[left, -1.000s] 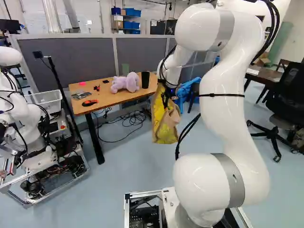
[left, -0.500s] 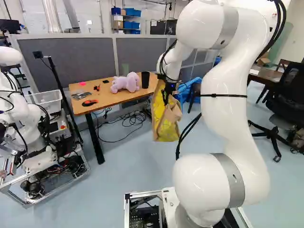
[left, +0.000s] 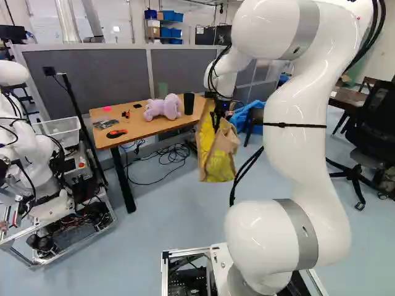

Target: Pick up the bag on the ground and place it on the table

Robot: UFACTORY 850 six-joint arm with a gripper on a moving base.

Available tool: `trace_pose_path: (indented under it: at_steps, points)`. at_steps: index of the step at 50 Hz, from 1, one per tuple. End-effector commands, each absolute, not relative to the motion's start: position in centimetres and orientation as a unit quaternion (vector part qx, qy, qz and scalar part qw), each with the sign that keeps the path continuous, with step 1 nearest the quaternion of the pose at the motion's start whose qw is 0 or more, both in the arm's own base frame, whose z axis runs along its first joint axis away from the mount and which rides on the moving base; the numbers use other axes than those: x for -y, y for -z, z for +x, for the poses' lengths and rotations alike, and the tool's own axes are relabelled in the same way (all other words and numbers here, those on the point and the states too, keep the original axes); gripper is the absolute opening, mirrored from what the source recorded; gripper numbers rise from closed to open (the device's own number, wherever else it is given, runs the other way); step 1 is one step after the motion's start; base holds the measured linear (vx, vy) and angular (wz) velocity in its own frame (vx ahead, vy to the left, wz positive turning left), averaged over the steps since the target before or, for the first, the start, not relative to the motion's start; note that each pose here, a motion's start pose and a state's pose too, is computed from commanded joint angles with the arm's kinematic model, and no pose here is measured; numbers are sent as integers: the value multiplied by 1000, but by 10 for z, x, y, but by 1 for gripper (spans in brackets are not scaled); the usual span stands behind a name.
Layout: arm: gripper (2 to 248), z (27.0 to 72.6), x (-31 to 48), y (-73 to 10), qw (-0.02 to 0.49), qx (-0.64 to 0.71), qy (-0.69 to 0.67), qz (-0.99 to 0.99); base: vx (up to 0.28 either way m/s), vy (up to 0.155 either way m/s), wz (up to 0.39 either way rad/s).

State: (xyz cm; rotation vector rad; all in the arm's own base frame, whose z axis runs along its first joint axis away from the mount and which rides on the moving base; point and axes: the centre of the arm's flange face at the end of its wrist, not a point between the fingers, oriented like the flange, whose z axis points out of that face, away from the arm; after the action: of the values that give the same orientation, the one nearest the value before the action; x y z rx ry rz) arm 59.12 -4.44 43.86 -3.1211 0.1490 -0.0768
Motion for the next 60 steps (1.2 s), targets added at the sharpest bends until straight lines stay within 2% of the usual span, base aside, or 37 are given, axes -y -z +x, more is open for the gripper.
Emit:
trace_pose_path:
  at_steps: [60]
  points:
    - [23, 568, 41, -529, 7, -45, 72, -996, 0, 0, 0]
